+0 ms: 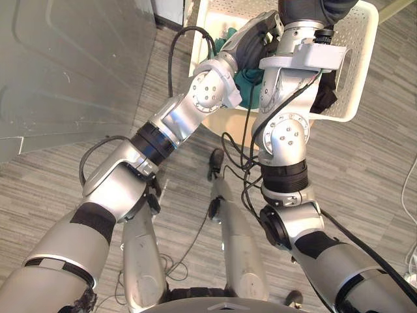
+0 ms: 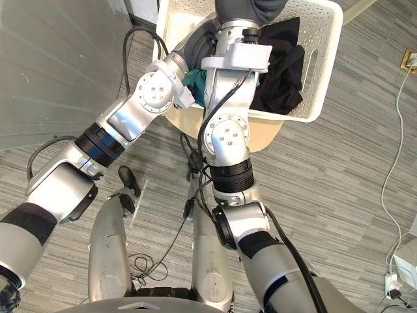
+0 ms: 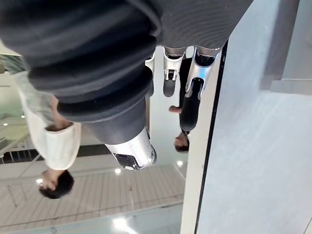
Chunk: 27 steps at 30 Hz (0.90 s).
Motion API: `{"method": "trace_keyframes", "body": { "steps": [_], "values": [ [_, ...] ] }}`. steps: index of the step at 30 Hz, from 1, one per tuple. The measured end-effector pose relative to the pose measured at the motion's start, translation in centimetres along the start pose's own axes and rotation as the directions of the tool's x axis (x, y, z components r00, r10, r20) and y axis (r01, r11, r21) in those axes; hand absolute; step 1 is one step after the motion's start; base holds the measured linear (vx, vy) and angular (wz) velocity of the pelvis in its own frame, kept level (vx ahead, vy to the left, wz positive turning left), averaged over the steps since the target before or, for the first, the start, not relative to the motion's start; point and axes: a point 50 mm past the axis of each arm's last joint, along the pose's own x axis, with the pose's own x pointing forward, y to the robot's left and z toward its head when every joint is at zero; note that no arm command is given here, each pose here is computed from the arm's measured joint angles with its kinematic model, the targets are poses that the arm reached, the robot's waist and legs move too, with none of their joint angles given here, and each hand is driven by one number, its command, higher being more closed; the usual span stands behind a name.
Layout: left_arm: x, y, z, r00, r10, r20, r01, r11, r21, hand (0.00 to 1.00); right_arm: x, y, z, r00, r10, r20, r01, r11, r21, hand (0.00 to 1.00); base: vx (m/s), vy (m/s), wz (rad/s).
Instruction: Pick up the laundry basket with both hands and put the clothes into the washing machine.
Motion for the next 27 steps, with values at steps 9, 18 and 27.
{"method": "trace_keyframes", "body": {
  "steps": [9,18,27],
  "values": [
    [-0.5,0.5,-0.4,0.997,0.079,-0.009,-0.079,0.997,-0.024,1.00,0.0,-0.1,0.9,1.000,0.010,0.004,-0.010,0.999,-0.045,1.00,0.00,0.000,0.00],
    [-0.6,2.4,-0.2,0.978,0.207,-0.008,-0.207,0.972,-0.107,1.00,0.1,0.6,1.5,0.999,0.051,0.013,-0.050,0.996,-0.075,1.00,0.00,-0.005,0.01],
    [-0.4,4.8,0.6,0.945,0.328,-0.001,-0.318,0.917,-0.239,1.00,-1.4,-0.8,3.0,1.000,-0.010,0.017,0.013,0.988,-0.157,1.00,0.00,-0.014,0.03]
  ]
}}
